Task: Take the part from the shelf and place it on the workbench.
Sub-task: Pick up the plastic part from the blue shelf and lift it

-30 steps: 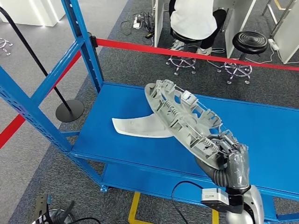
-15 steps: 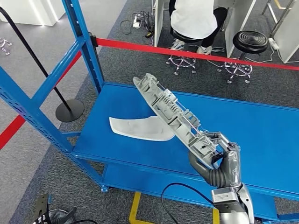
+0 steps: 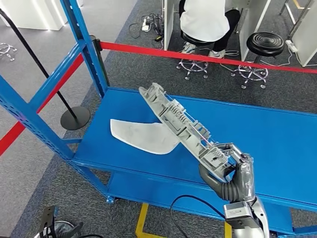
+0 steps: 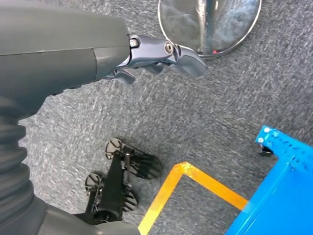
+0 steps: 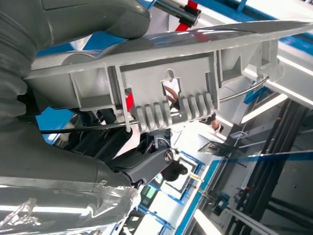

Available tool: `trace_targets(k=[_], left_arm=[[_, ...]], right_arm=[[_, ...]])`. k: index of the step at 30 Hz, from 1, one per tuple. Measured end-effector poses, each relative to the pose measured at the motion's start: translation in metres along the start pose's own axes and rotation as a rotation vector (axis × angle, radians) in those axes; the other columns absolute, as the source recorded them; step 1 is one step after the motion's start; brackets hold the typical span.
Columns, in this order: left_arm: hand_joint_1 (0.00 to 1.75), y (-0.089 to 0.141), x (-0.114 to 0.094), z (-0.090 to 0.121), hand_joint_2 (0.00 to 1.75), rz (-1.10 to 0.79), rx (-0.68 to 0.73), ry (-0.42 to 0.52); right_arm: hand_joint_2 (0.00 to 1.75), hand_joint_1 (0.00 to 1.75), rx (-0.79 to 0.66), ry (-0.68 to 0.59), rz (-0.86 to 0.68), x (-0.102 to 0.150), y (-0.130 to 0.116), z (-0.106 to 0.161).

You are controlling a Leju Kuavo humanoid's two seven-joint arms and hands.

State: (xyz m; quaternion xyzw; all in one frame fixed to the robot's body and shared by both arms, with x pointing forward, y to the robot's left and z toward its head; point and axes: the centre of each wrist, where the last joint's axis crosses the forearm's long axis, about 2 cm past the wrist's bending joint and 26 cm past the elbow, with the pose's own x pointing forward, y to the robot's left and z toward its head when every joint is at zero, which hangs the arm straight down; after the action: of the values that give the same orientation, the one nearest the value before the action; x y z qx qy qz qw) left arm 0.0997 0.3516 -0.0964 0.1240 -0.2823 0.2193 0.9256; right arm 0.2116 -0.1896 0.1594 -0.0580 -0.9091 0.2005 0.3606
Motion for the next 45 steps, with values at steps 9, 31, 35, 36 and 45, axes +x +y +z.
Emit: trace_targets(k=[9, 31, 35, 36, 45], left_arm=[[0.0, -0.001, 0.0, 0.0, 1.75, -0.01, -0.002, 0.0], [0.0, -0.004, -0.002, 0.001, 1.75, -0.042, -0.003, 0.005], [0.0, -0.002, -0.003, 0.001, 1.75, -0.043, 0.001, 0.007], [0.0, -0.001, -0.003, 0.001, 1.75, -0.044, 0.002, 0.008], [0.0, -0.003, 0.0, 0.0, 1.75, -0.044, 0.0, 0.002]], right_arm=[[1.75, 1.75, -0.003, 0.002, 0.004, 0.0, -0.001, 0.002], [1.75, 1.75, -0.104, -0.026, -0.015, 0.003, -0.013, 0.004], [1.75, 1.75, -0.12, -0.029, -0.017, 0.004, -0.013, 0.003], [1.75, 1.75, -0.123, -0.028, -0.02, 0.004, -0.013, 0.003], [1.75, 1.75, -0.155, -0.018, -0.033, 0.003, -0.016, 0.004]])
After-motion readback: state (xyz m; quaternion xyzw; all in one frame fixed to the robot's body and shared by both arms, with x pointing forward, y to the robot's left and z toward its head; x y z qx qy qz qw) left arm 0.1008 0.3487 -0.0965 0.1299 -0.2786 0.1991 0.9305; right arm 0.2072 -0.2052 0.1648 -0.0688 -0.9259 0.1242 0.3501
